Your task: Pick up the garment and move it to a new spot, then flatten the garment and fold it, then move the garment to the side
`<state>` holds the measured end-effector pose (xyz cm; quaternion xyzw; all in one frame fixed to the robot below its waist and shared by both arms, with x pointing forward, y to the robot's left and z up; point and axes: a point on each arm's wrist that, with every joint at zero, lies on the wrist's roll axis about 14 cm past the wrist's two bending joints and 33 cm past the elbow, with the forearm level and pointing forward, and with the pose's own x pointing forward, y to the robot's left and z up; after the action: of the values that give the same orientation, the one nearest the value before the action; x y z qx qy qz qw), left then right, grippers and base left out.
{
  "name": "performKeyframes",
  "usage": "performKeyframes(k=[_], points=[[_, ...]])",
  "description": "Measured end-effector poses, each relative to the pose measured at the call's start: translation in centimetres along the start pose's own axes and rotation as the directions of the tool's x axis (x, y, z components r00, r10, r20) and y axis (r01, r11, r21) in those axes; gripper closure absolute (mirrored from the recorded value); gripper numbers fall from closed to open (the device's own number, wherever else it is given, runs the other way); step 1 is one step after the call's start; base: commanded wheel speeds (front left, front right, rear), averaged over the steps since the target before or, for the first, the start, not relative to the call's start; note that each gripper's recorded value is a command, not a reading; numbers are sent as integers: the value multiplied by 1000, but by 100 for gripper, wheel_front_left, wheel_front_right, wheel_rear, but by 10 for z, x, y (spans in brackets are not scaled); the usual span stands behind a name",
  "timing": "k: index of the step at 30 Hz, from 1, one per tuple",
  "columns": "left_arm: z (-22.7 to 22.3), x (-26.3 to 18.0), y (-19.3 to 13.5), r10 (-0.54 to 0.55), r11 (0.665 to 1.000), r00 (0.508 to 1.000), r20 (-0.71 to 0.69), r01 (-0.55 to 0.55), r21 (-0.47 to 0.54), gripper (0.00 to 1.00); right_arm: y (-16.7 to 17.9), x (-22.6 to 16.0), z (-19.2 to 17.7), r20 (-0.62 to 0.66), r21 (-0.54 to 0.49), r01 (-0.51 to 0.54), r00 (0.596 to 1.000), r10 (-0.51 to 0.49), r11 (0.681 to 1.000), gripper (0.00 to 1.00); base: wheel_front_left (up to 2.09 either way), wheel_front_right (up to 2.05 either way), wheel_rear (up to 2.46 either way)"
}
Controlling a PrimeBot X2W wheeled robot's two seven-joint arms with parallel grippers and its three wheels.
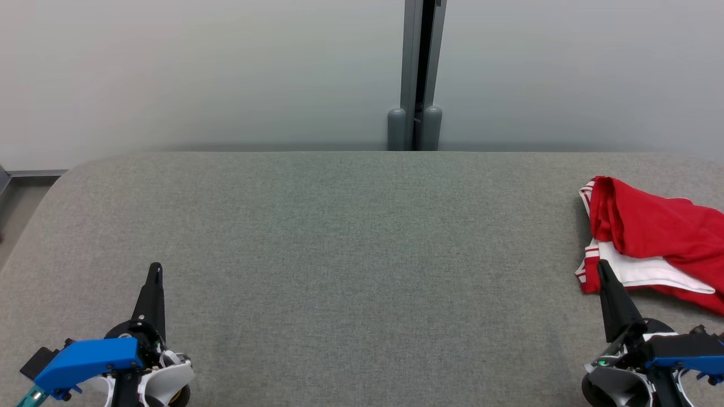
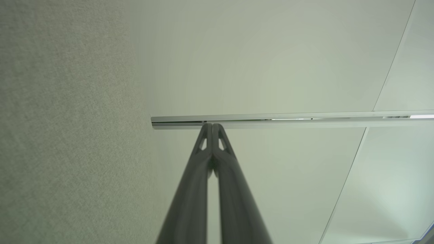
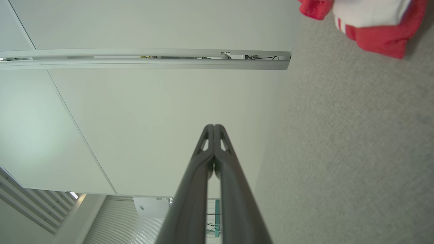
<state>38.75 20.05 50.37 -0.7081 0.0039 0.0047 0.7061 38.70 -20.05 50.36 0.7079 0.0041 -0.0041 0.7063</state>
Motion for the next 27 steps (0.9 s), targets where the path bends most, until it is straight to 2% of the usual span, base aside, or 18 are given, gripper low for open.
performKeyframes(k=[27], points=[[0, 0, 0, 0, 1000, 1000, 0, 0, 0, 100, 0, 0, 0, 1, 1, 0, 1000, 0, 1000, 100, 0, 0, 0]])
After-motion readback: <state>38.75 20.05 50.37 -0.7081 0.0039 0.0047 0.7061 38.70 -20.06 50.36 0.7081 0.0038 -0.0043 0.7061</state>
